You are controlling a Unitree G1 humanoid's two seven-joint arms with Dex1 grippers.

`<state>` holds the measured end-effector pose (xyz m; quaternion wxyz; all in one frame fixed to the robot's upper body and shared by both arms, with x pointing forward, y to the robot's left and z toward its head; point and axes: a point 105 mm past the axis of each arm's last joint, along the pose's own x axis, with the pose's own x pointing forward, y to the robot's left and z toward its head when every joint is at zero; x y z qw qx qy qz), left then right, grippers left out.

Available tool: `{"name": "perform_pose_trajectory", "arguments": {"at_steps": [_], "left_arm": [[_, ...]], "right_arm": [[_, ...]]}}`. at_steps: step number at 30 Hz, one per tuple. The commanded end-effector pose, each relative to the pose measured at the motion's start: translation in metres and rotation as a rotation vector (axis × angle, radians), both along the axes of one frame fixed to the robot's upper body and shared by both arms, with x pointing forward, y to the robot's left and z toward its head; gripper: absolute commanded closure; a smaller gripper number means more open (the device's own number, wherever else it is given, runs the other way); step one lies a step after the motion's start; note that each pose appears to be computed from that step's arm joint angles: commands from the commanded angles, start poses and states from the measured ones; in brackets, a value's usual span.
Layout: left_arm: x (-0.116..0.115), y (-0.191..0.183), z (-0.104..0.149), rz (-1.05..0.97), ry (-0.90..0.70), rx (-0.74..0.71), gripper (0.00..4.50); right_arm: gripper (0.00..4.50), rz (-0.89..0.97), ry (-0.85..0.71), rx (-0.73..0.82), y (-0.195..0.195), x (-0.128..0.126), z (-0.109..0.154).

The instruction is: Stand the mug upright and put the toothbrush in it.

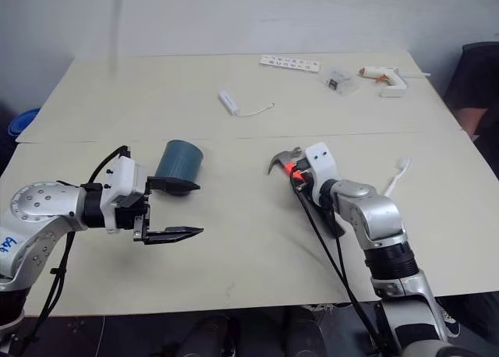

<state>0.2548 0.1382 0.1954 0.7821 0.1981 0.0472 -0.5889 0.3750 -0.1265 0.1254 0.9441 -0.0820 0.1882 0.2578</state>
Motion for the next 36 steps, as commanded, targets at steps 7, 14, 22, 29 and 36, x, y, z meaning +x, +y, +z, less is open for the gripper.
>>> {"name": "perform_pose_trajectory", "arguments": {"at_steps": [7,14,22,29,36], "left_arm": [[0.008,-0.013,0.009,-0.028,-0.038,-0.053,0.00],[0.019,-0.029,0.013,-0.072,-0.042,-0.118,0.00],[0.027,-0.043,0.010,-0.124,-0.041,-0.134,0.00],[0.026,-0.047,0.010,-0.142,-0.041,-0.138,0.00],[0.027,-0.048,0.009,-0.145,-0.044,-0.135,0.00]], "right_arm": [[3.76,-0.208,-0.151,0.089,-0.056,0.005,0.060],[3.76,-0.529,-0.234,0.032,-0.160,-0.021,0.091],[3.76,-0.783,-0.225,-0.049,-0.229,-0.064,0.077],[3.76,-0.908,-0.229,-0.047,-0.255,-0.083,0.063],[3.76,-0.977,-0.163,-0.093,-0.279,-0.098,0.033]]}}
